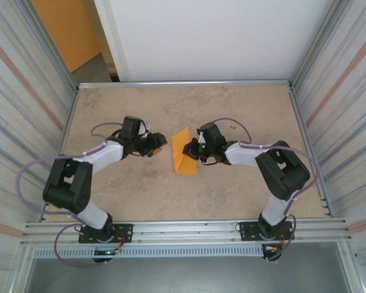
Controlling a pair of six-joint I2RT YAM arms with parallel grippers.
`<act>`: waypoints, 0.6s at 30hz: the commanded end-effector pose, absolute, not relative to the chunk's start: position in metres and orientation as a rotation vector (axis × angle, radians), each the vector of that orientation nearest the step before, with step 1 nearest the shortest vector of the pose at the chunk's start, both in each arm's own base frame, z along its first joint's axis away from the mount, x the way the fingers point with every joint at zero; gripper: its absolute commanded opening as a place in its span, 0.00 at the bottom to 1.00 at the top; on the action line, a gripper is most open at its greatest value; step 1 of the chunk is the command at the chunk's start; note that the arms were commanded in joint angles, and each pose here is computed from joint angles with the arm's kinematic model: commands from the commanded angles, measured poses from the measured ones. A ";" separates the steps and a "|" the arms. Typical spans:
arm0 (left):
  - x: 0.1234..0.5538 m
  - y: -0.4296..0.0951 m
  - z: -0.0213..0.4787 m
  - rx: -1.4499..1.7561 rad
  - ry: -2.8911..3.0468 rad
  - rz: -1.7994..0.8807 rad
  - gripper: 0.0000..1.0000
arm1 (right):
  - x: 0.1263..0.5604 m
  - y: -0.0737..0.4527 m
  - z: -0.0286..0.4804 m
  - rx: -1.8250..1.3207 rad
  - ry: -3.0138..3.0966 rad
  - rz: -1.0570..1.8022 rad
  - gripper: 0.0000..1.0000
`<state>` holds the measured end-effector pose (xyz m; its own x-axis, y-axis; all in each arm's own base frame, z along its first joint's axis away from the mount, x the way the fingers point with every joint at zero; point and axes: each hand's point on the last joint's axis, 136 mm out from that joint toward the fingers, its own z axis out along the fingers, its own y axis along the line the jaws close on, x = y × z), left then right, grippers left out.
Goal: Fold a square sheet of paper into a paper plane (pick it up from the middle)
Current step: Turn over the paper at the center of the table.
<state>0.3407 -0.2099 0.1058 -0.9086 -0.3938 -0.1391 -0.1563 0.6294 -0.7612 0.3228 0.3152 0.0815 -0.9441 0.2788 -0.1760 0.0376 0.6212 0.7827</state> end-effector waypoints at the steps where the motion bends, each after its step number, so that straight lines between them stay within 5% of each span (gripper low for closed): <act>1: 0.335 -0.205 0.134 -0.390 2.487 -1.231 0.58 | 0.338 0.321 0.144 0.075 2.387 1.306 0.01; 8: 0.331 -0.220 0.203 -0.226 2.281 -1.467 0.86 | 0.339 0.327 0.228 -0.090 2.177 1.498 0.01; 18: 0.325 -0.241 0.254 -0.117 2.093 -1.755 0.92 | 0.335 0.330 0.284 -0.103 2.027 1.771 0.03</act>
<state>0.3329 -0.2316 0.2326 -0.9009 -0.3578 -0.2457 0.1379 0.3008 -0.9437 0.3440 0.3248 0.2493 -0.8958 0.2506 -0.3671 -0.2959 0.2800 0.9133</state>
